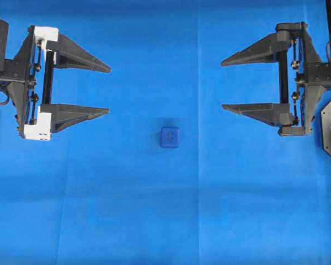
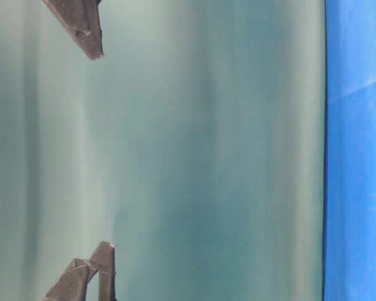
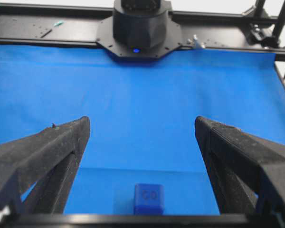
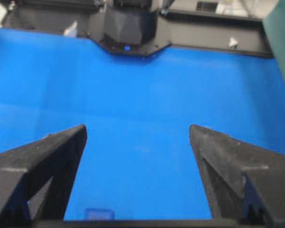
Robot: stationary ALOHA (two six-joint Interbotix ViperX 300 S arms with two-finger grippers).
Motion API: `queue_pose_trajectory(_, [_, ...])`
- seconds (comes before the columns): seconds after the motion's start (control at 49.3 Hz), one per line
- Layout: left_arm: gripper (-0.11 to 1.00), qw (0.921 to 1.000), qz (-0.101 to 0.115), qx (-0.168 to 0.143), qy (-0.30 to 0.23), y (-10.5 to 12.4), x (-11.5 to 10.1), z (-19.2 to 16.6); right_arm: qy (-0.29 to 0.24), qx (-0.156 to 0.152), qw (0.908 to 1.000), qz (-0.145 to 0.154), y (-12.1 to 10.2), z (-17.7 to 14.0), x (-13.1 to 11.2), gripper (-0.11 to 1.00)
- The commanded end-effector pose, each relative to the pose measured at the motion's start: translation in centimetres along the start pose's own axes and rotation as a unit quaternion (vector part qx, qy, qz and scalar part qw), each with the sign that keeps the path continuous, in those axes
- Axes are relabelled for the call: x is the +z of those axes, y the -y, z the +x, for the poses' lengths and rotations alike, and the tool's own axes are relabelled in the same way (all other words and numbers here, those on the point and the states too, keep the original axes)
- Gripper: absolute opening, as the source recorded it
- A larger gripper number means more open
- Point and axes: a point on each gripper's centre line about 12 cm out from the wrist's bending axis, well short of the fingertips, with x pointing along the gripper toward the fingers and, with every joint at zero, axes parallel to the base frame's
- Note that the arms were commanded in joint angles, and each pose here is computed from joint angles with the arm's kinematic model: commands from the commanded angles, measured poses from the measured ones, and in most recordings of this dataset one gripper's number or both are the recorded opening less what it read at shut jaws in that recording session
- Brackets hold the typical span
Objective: Handover the blue block to the right arm after grasping it with the left arm, then place it in the designated position.
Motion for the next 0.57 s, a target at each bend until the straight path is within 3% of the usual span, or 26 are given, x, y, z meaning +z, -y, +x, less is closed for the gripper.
queue_pose_trajectory(0.0, [0.93,0.9999,0.0,-0.001,0.016,0.0,0.9,-0.2,0.022,0.001,0.9998,0.0,0.1,-0.1,0.3,0.82])
queue_pose_trajectory(0.548, [0.93,0.9998,0.0,-0.002,0.02,0.1,1.0,-0.2,0.015,0.0,0.9999,-0.001,0.2,0.3,-0.7,0.82])
